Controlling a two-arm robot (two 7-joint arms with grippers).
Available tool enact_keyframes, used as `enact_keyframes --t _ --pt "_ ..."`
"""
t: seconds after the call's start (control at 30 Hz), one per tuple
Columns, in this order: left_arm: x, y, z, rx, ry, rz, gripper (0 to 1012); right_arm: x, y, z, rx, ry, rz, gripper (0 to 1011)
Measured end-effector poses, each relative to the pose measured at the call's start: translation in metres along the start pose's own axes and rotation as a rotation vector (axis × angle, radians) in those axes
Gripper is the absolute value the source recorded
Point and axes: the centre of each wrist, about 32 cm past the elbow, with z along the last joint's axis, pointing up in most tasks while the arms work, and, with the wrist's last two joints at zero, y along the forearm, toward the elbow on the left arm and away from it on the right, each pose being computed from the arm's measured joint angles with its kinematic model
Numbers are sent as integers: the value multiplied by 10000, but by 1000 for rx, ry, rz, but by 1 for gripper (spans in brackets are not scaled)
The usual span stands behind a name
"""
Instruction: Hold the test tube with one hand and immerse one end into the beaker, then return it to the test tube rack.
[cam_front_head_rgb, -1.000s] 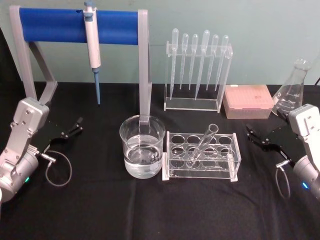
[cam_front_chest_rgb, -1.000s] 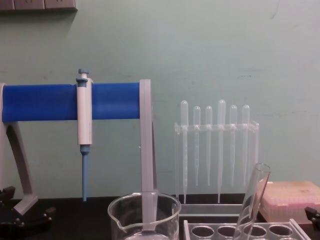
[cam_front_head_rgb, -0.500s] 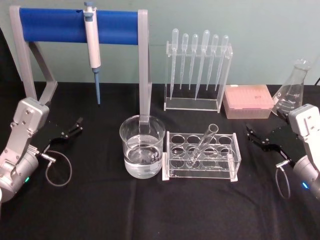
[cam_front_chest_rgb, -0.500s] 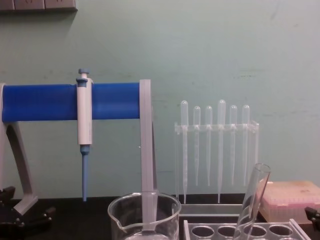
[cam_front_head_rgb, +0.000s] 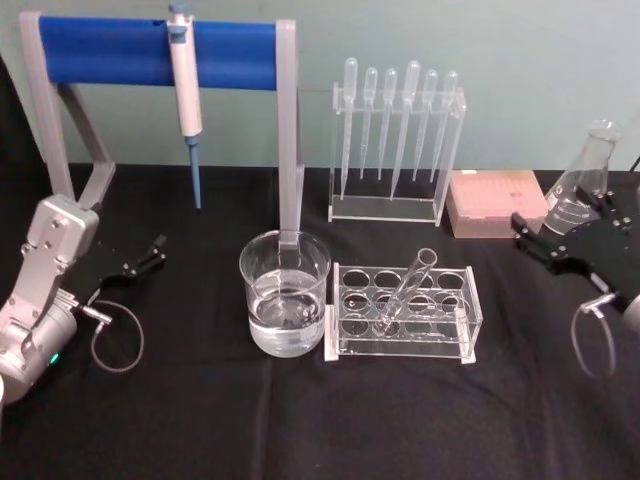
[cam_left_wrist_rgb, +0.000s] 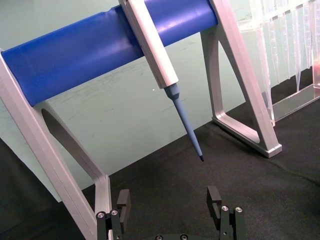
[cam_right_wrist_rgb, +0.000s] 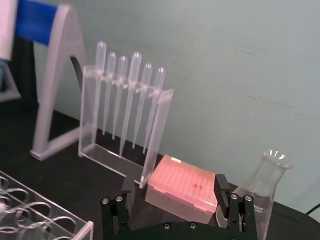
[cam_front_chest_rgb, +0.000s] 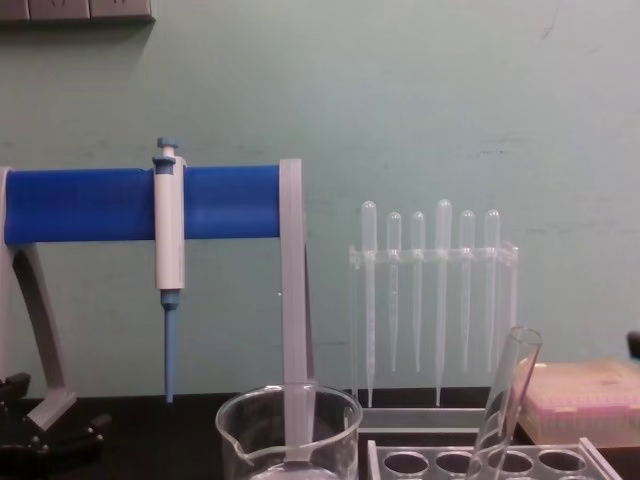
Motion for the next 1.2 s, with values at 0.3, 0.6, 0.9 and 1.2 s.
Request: enact_keyframes --t 0.3,0.6,0.9,1.2 --pt "0 0 0 0 0 0 1000 231 -351 164 8 124 154 1003" --pt "0 0 0 0 0 0 1000 262 -600 49 1 203 425 1003" --pt "0 0 0 0 0 0 1000 128 -592 25 51 195 593 1003" --pt "0 0 0 0 0 0 1000 -78 -449 78 71 189 596 1003"
